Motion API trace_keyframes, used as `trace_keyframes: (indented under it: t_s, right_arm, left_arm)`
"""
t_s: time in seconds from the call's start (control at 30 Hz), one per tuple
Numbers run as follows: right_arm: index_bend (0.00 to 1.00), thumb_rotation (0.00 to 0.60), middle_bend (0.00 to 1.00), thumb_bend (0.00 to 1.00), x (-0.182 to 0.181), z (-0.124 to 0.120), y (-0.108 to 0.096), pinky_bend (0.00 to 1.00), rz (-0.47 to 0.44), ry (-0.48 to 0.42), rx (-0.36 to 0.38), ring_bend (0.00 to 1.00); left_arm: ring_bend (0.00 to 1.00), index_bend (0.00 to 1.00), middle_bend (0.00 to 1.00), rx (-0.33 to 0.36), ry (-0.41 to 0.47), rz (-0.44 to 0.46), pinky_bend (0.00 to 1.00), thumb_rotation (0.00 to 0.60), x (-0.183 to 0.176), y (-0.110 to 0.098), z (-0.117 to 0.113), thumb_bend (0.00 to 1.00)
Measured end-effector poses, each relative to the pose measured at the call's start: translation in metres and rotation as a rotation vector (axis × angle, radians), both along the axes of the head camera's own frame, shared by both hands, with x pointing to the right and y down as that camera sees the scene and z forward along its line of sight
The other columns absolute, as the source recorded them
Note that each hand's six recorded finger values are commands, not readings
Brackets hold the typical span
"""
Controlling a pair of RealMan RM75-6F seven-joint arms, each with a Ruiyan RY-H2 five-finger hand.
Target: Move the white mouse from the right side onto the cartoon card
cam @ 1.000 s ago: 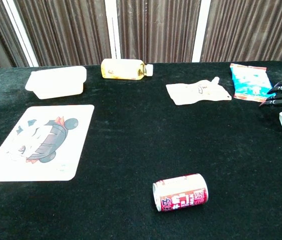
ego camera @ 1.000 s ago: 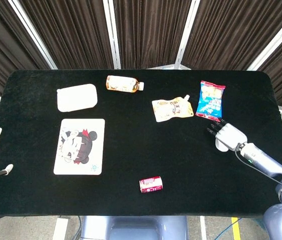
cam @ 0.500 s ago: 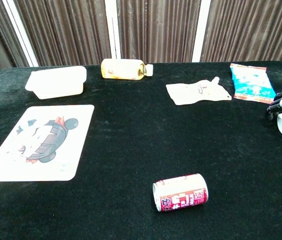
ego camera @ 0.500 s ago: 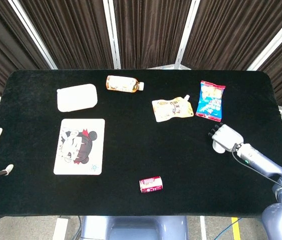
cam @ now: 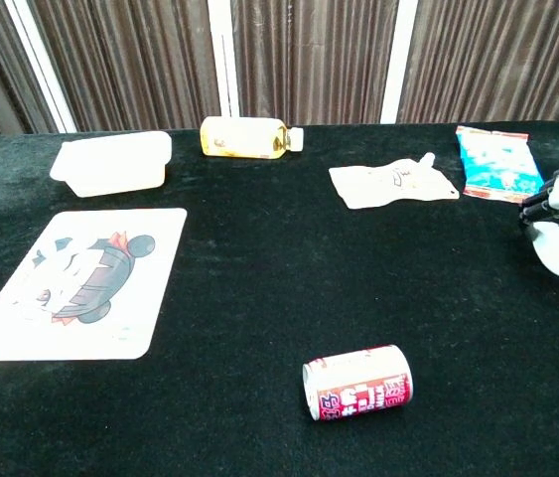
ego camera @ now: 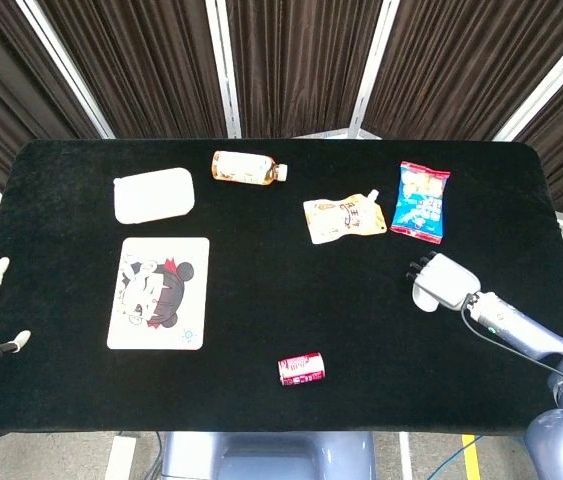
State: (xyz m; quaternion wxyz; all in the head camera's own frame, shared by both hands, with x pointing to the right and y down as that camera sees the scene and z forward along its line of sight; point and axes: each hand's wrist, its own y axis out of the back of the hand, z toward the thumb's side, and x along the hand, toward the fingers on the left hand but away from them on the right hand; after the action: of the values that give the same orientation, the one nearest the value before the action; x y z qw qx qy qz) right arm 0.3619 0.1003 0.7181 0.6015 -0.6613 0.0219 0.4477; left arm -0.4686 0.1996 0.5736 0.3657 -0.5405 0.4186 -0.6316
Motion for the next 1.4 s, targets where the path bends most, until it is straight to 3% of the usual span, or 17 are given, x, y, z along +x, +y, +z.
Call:
trace_keyframes:
  t_s: [0.23,0.57,0.87,1.1,1.2,1.27,1.33,1.4]
  right_arm:
    - [0.51,0.600,0.59,0.44,-0.036,-0.025,-0.004,0.49,-0.113,-0.153,0.051,0.43]
    - [0.51,0.600,0.59,0.43,-0.132,-0.041,-0.015,0.50,-0.398,-0.295,0.122,0.43]
    - [0.51,0.600,0.59,0.44,-0.229,-0.036,-0.013,0.50,-0.560,-0.330,0.122,0.43]
    - [0.51,0.600,0.59,0.43,-0.269,-0.022,0.004,0.50,-0.589,-0.288,0.084,0.43]
    - [0.51,0.600,0.58,0.36,-0.280,-0.017,0.010,0.49,-0.594,-0.273,0.071,0.42]
    - [0.39,0.600,0.46,0.15,-0.286,-0.013,0.016,0.37,-0.602,-0.262,0.067,0.29]
    - [0.22,0.600,0.28,0.02,-0.288,-0.010,0.019,0.19,-0.607,-0.256,0.069,0.10]
    - [0.12,0.600,0.15,0.00,-0.288,-0.006,0.020,0.09,-0.606,-0.237,0.069,0.01]
  left_arm:
    - [0.00,0.00,0.00,-0.008,0.042,0.005,0.00,0.600,0.001,0.001,-0.004,0.00]
    - [0.00,0.00,0.00,-0.032,0.119,0.010,0.00,0.600,-0.002,-0.003,-0.009,0.00]
    - [0.00,0.00,0.00,-0.064,0.137,-0.008,0.00,0.600,-0.013,-0.005,-0.009,0.00]
    - [0.00,0.00,0.00,-0.081,0.144,-0.045,0.00,0.600,-0.026,-0.006,-0.007,0.00]
    - [0.00,0.00,0.00,-0.087,0.147,-0.053,0.00,0.600,-0.029,-0.006,-0.006,0.00]
    - [0.00,0.00,0.00,-0.087,0.151,-0.057,0.00,0.600,-0.031,-0.007,-0.006,0.00]
    - [0.00,0.00,0.00,-0.086,0.153,-0.058,0.00,0.600,-0.031,-0.007,-0.007,0.00]
    - [0.00,0.00,0.00,-0.084,0.155,-0.058,0.00,0.600,-0.031,-0.007,-0.007,0.00]
